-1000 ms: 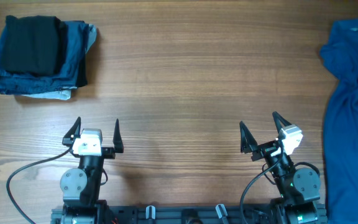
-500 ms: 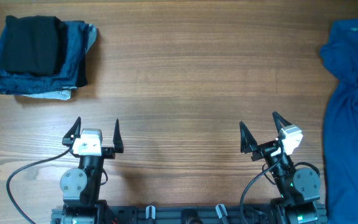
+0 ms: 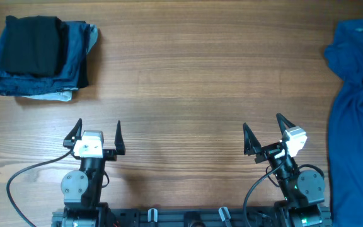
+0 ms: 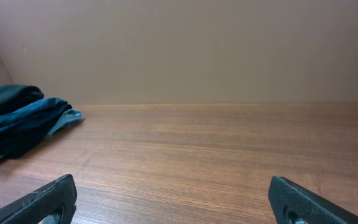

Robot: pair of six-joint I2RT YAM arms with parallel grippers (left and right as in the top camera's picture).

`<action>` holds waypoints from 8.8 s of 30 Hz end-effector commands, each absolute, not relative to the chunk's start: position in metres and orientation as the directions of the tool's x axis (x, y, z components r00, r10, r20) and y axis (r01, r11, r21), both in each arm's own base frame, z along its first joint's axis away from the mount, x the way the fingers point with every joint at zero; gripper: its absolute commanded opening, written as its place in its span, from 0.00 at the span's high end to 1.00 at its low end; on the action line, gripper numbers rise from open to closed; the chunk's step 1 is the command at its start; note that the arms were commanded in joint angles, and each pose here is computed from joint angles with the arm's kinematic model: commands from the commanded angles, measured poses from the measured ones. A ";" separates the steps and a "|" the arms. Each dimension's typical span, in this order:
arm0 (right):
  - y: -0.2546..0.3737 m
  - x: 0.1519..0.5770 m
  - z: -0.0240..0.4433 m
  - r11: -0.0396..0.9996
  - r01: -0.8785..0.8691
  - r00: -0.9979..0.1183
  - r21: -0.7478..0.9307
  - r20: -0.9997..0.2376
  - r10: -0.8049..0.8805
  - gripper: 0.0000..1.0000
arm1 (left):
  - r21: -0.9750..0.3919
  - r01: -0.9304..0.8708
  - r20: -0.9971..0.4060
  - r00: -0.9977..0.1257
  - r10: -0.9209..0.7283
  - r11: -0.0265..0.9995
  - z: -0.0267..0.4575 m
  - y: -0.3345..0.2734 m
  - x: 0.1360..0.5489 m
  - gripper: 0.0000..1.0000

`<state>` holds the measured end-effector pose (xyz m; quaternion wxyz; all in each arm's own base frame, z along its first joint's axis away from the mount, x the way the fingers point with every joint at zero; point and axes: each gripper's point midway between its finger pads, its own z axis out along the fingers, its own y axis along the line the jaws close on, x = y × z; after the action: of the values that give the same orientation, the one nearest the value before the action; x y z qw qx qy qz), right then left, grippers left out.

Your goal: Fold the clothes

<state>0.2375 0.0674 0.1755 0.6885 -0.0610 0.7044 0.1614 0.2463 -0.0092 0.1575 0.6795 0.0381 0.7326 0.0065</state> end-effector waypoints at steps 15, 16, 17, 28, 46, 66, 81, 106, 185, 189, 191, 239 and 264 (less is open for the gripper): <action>0.055 0.241 0.173 0.963 -0.234 -0.037 0.131 -0.991 0.126 0.00 | 0.079 0.067 -0.993 -0.078 0.084 0.995 0.155 -0.013 0.246 0.00; 0.055 0.241 0.173 0.963 -0.234 -0.037 0.131 -0.991 0.126 0.00 | 0.079 0.067 -0.993 -0.078 0.084 0.995 0.155 -0.013 0.246 0.00; 0.055 0.241 0.174 0.964 -0.232 -0.036 0.129 -0.992 0.124 0.00 | 0.079 0.067 -0.993 -0.078 0.084 0.995 0.155 -0.013 0.246 0.00; 0.048 0.232 0.230 0.939 -0.229 0.044 0.255 -0.961 0.272 0.00 | 0.079 0.067 -0.993 -0.078 0.084 0.995 0.155 -0.013 0.246 0.00; 0.025 0.303 0.319 1.000 -0.003 -0.447 -0.016 -0.894 -0.015 0.00 | 0.079 0.067 -0.993 -0.078 0.084 0.995 0.155 -0.013 0.246 0.00; 0.005 0.359 0.165 0.999 0.034 -0.877 -0.006 -0.479 0.027 0.38 | 0.079 0.067 -0.993 -0.078 0.084 0.995 0.155 -0.013 0.246 0.00; 0.000 0.367 0.147 0.999 0.048 -0.894 -0.009 -0.447 0.039 0.00 | 0.079 0.067 -0.993 -0.078 0.084 0.995 0.155 -0.013 0.246 0.00; -0.195 0.476 0.071 0.913 0.404 -0.669 -0.062 -0.701 0.248 0.96 | 0.079 0.067 -0.993 -0.078 0.084 0.995 0.155 -0.013 0.246 0.00; 0.009 0.458 0.187 0.942 0.179 -0.714 0.284 -0.621 0.323 0.00 | 0.079 0.067 -0.993 -0.078 0.084 0.995 0.155 -0.013 0.246 0.00; 0.003 0.459 0.188 0.939 0.193 -0.707 0.284 -0.623 0.334 0.00 | 0.079 0.067 -0.993 -0.078 0.084 0.995 0.155 -0.013 0.246 0.00; 0.003 0.459 0.188 0.939 0.192 -0.707 0.284 -0.624 0.333 0.00 | 0.079 0.067 -0.993 -0.078 0.084 0.995 0.155 -0.013 0.246 0.00; -0.092 0.420 0.163 0.899 0.425 -0.726 0.108 -0.552 0.410 0.96 | 0.052 0.286 -0.984 0.179 0.000 0.957 0.310 -0.052 0.234 0.00; -0.184 0.397 0.168 0.802 0.586 -0.615 0.116 -0.581 0.534 0.01 | -0.093 0.795 -0.796 -0.421 0.435 0.600 0.181 -0.288 0.445 0.00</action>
<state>0.3977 -0.1797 0.1701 0.3115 0.3078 0.8984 -0.0329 0.4363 -0.2832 0.1950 0.3772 0.3602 0.8145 -0.2543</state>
